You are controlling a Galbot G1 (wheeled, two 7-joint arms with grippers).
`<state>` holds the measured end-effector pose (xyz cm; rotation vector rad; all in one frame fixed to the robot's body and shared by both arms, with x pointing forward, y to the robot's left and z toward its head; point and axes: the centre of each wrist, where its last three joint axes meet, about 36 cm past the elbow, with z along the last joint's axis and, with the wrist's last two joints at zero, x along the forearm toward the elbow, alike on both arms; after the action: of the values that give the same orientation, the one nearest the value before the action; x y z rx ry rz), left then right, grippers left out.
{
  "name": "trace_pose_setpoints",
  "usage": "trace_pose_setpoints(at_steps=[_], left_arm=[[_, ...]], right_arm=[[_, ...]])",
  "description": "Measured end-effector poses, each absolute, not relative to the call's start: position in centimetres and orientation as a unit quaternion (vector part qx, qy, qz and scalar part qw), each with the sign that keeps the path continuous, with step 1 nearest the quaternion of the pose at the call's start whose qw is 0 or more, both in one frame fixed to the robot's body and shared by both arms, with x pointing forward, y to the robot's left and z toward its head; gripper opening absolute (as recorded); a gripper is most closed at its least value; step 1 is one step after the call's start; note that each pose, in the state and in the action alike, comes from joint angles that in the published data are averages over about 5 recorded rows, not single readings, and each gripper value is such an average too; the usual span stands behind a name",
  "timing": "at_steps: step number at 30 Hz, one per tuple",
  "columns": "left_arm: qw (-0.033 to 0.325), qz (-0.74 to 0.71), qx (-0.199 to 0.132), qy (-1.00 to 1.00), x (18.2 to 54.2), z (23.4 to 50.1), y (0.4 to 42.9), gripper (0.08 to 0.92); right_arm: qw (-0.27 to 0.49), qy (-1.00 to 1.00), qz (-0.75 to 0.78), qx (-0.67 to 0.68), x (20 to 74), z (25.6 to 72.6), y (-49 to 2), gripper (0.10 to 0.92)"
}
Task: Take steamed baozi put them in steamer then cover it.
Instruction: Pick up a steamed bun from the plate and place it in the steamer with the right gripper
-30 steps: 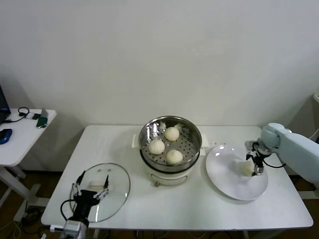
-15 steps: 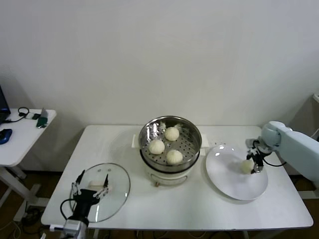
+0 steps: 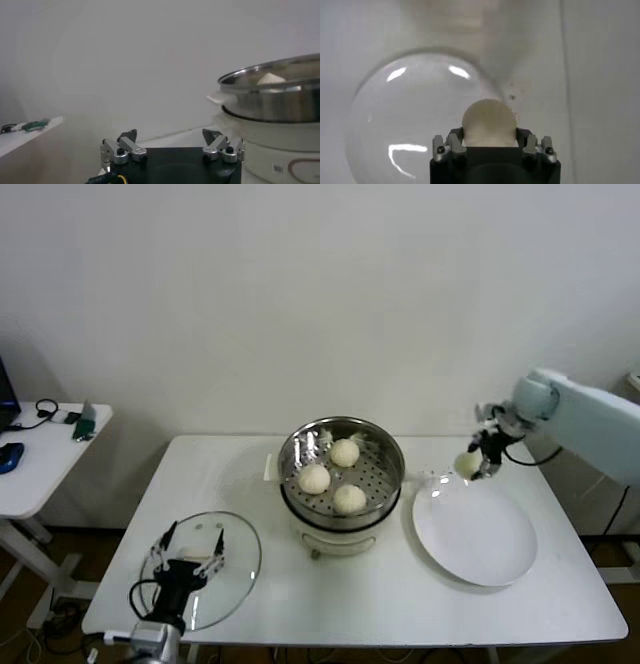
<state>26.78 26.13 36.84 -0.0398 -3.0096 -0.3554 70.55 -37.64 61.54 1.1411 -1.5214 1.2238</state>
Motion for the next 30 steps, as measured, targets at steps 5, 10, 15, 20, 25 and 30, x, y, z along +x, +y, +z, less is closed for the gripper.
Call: trace_pose_setpoints(at_steps=[5,10,15,20,25,30], left_arm=[[0.051,-0.103,-0.021,-0.993,26.8,37.2,25.7,0.823],[0.048,-0.096,-0.031,-0.994,26.7,37.4,25.3,0.823],[0.044,-0.095,-0.041,-0.994,26.6,37.7,25.1,0.823],[0.042,-0.096,-0.044,-0.994,26.7,37.9,25.3,0.823],[0.043,-0.097,-0.044,-0.993,26.7,37.9,25.8,0.823],[0.046,-0.098,-0.043,-0.993,26.7,37.7,26.3,0.823]], right_arm=[[0.407,-0.616,0.485,0.469,71.5,66.7,-33.3,0.681],[0.395,-0.617,0.481,0.482,72.1,69.8,-28.2,0.685],[0.393,-0.607,0.484,0.493,72.3,70.4,-23.3,0.686],[0.401,-0.587,0.493,0.502,72.1,69.0,-19.3,0.686],[0.412,-0.566,0.498,0.511,71.7,66.5,-16.5,0.684],[0.425,-0.551,0.501,0.514,71.4,63.8,-15.5,0.687]])
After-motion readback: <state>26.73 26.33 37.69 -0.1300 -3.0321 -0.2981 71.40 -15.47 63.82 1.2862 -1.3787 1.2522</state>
